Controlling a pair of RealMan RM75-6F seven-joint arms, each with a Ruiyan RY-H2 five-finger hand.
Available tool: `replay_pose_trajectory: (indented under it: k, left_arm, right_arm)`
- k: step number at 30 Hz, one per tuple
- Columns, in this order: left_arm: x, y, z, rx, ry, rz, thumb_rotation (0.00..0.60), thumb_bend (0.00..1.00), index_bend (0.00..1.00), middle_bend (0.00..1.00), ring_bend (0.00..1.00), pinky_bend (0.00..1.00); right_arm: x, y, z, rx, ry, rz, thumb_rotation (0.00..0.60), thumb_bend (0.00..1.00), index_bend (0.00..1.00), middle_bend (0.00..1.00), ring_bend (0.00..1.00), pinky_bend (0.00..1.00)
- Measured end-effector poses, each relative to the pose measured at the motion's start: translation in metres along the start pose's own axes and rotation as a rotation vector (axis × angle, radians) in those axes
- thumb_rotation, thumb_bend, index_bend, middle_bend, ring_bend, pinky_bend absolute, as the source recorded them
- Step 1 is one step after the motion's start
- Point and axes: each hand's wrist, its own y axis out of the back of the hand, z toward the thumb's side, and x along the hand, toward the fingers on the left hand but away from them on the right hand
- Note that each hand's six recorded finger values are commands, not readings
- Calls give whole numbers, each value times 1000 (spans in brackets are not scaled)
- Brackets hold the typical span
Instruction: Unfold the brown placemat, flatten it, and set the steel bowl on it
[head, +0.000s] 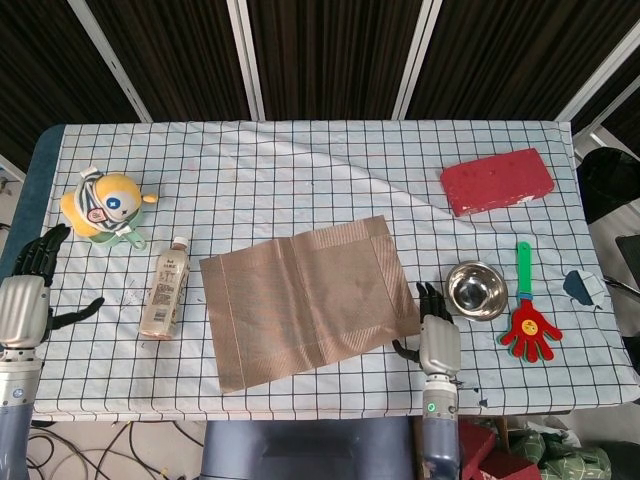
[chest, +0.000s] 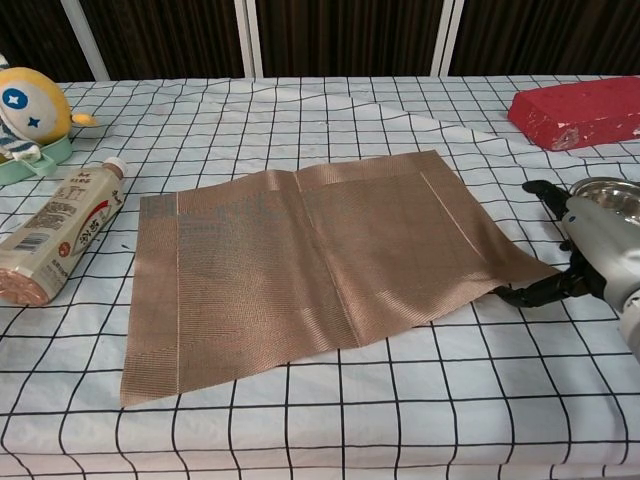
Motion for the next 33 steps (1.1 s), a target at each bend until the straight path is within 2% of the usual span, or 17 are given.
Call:
replay_pose_trajectory:
  k: [5,9,15,20,27,33]
  left_arm:
    - [-2,-1,2,7,-2,-3,600,13,61,44,73,100]
    - [-4,-2,4,8,-3,-10,600,13,59,44,74,100]
    - [-5,-4,10,27,-17,-20,600,13,56,44,74,100]
    - [-7,-5,17,70,-41,-40,600,13,56,44,73,100]
    - [-2,-13,41,164,-91,-112,600,23,52,44,73,100]
    - [10,-29,72,256,-130,-185,600,115,50,44,74,99]
  right_arm:
    - [-5,21,-9,69,13,-63,600,129,0,0,16,199]
    - [-9,51,-24,138,13,-138,600,128,0,0,16,199]
    - [-14,88,-41,199,8,-208,600,129,0,0,16,199]
    - [-19,115,-51,233,15,-249,600,144,0,0,16,199]
    - [-27,152,-63,317,78,-296,600,148,0,0,16,199]
    - [-31,159,-81,307,94,-291,600,151,0,0,16,199]
